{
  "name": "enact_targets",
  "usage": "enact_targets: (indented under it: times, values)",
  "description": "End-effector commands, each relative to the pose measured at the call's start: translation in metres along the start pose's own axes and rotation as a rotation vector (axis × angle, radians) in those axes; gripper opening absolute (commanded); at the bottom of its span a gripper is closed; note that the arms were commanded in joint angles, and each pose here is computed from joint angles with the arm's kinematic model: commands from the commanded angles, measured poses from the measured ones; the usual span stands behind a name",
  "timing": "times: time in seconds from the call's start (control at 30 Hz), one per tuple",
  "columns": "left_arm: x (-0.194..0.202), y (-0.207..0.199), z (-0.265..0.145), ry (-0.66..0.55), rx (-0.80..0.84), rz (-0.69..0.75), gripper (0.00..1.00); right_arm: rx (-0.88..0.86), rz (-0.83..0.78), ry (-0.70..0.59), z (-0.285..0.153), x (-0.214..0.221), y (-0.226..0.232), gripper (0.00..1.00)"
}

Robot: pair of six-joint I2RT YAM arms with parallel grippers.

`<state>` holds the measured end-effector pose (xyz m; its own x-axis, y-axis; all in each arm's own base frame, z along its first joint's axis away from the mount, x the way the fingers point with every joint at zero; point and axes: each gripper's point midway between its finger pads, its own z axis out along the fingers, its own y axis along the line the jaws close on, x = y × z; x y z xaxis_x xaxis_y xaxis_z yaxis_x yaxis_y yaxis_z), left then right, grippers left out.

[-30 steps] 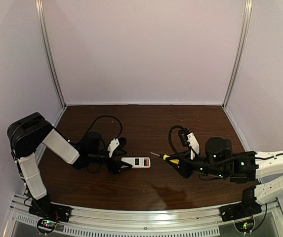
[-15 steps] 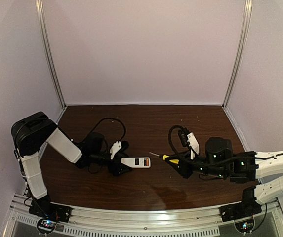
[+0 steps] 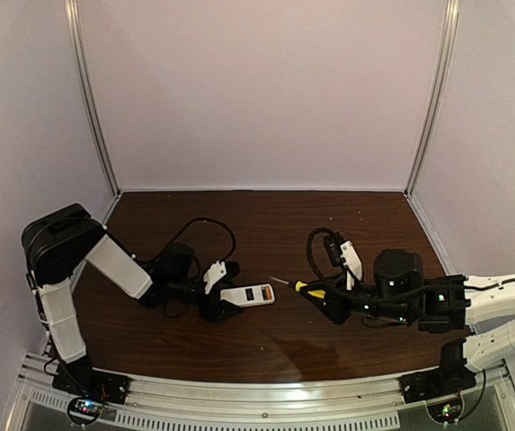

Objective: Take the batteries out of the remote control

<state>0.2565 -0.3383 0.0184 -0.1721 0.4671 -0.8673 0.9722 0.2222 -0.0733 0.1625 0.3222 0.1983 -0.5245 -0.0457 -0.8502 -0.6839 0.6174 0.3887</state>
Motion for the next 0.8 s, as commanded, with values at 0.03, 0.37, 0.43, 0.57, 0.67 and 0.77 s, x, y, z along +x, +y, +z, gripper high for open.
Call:
enact_targets:
  times: [0.03, 0.37, 0.43, 0.57, 0.67, 0.77]
  values:
    - [0.007, 0.006, 0.007, 0.032, -0.033, 0.021, 0.79, -0.027, 0.001, -0.017, -0.001, -0.004, 0.006, 0.0]
    - [0.011, 0.003, 0.012, 0.046, -0.019, 0.037, 0.63, -0.02, -0.002, -0.015, -0.001, -0.003, 0.004, 0.0]
    - [0.01, 0.001, 0.013, 0.048, -0.012, 0.042, 0.57, -0.014, -0.003, -0.012, -0.001, -0.002, 0.003, 0.0]
    - [0.006, -0.008, 0.015, 0.046, 0.014, 0.06, 0.46, -0.01, -0.001, -0.013, -0.002, -0.002, 0.002, 0.0]
    - [0.0, -0.019, 0.016, 0.037, 0.039, 0.087, 0.4, -0.01, 0.001, -0.016, -0.005, -0.003, 0.001, 0.0]
    - [-0.004, -0.031, 0.016, 0.029, 0.077, 0.113, 0.37, -0.004, 0.003, -0.026, -0.009, -0.004, -0.001, 0.0]
